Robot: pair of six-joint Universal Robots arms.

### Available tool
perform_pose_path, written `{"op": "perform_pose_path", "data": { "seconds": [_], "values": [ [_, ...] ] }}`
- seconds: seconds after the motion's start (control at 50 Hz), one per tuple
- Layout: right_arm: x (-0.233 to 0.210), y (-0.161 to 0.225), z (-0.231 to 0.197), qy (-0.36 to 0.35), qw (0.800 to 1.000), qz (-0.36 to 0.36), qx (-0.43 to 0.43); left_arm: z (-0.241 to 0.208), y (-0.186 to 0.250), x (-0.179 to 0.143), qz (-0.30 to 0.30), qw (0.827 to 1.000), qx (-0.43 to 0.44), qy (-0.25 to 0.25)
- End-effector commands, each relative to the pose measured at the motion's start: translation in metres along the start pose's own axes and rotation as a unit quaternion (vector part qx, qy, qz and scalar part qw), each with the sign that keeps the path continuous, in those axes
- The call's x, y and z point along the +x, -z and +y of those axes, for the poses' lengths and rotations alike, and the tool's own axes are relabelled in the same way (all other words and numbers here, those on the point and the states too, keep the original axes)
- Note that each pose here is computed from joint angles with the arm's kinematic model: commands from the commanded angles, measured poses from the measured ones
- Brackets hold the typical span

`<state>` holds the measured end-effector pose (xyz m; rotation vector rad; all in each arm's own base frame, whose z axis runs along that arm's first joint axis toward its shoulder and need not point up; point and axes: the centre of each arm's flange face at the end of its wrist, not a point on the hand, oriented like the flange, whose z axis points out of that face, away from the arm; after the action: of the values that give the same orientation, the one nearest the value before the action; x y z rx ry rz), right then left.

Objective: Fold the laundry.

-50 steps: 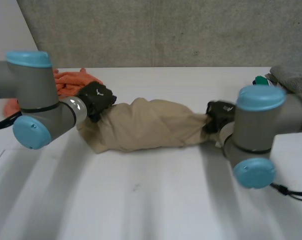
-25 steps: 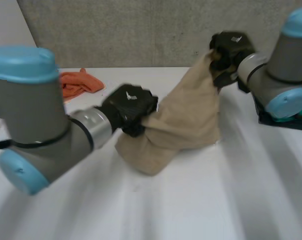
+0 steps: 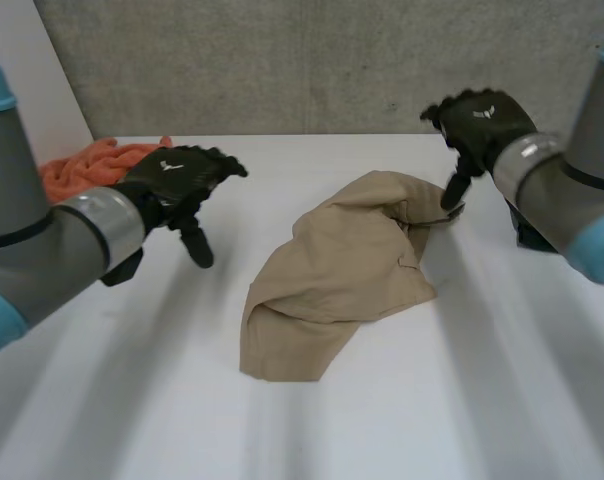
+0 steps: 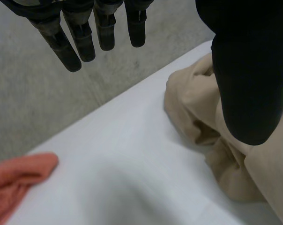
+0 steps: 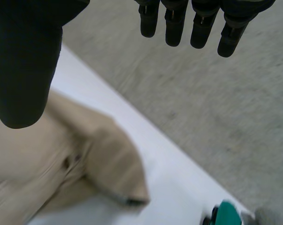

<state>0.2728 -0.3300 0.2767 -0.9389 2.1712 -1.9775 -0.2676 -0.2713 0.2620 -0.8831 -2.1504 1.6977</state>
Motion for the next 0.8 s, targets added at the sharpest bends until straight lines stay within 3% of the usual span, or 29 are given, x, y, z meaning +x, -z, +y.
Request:
{"op": "perform_pose_path", "data": {
  "seconds": [0.02,0.12,0.38,0.54,0.8],
  "values": [
    [-0.019,0.043,0.051,0.028,0.988,-0.083,-0.124,0.049,-0.014,-0.012,0.050,0.992,-0.078,0.090],
    [-0.037,0.049,0.093,-0.011,0.978,-0.107,-0.179,0.080,-0.022,-0.011,0.072,0.977,-0.150,0.133],
    [-0.067,0.010,0.130,-0.058,0.989,-0.097,-0.091,0.087,-0.029,0.028,0.109,0.960,-0.181,0.182],
    [-0.077,-0.008,0.140,-0.052,0.990,-0.102,-0.083,0.085,-0.035,0.058,0.122,0.962,-0.181,0.166],
    [-0.084,-0.034,0.145,-0.038,0.994,-0.092,-0.050,0.061,-0.045,0.052,0.067,0.975,-0.140,0.160]
  ]
}}
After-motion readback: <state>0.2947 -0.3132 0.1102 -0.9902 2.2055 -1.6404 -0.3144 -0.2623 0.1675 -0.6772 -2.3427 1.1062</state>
